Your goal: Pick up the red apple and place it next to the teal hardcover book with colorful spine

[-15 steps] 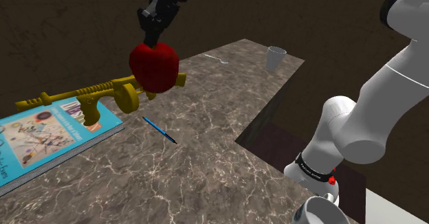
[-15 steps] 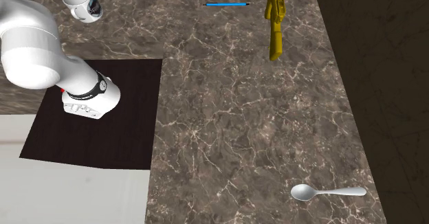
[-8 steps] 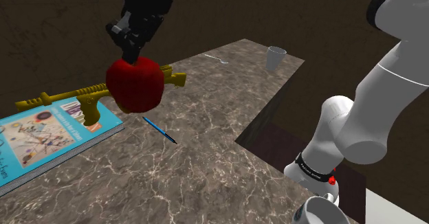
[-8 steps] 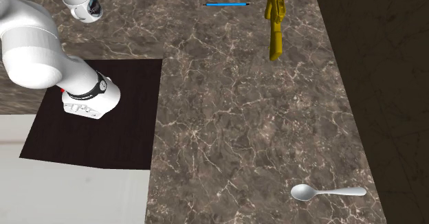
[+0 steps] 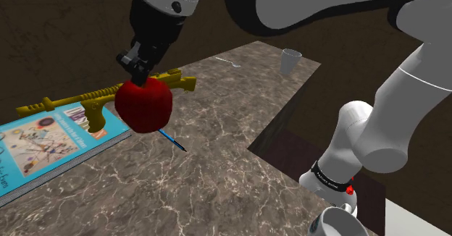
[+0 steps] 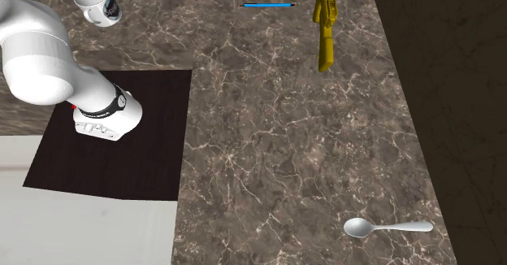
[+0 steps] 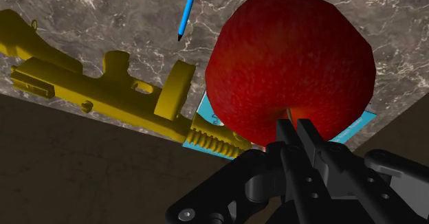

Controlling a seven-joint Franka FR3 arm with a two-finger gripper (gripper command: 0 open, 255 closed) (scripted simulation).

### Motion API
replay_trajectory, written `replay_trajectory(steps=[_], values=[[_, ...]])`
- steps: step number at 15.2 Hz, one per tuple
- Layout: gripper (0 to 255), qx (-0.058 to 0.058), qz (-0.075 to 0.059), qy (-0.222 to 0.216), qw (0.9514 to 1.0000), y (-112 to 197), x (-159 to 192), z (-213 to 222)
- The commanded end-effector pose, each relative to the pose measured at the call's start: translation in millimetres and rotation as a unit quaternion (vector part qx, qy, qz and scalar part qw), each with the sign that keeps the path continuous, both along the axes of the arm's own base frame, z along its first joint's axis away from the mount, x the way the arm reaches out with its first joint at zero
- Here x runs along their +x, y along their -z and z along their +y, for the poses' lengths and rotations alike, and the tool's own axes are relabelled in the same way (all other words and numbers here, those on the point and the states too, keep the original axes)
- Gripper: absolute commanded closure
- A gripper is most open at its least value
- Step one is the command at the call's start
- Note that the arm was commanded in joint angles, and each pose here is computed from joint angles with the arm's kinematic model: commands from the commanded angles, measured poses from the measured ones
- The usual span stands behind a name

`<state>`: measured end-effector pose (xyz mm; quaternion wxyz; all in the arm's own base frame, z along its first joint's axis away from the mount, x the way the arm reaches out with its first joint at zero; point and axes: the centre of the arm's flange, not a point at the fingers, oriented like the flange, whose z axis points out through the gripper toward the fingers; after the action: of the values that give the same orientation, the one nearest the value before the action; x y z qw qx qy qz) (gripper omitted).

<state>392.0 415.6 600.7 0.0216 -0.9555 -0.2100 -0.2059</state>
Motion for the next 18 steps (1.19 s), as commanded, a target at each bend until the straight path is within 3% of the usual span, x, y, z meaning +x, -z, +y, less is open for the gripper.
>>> replay_trajectory(steps=[1, 18], values=[[255, 0.0, 0.0, 0.0, 1.0, 10.7, 0.3, 0.1], [255, 0.0, 0.0, 0.0, 1.0, 100.5, 0.3, 0.1]])
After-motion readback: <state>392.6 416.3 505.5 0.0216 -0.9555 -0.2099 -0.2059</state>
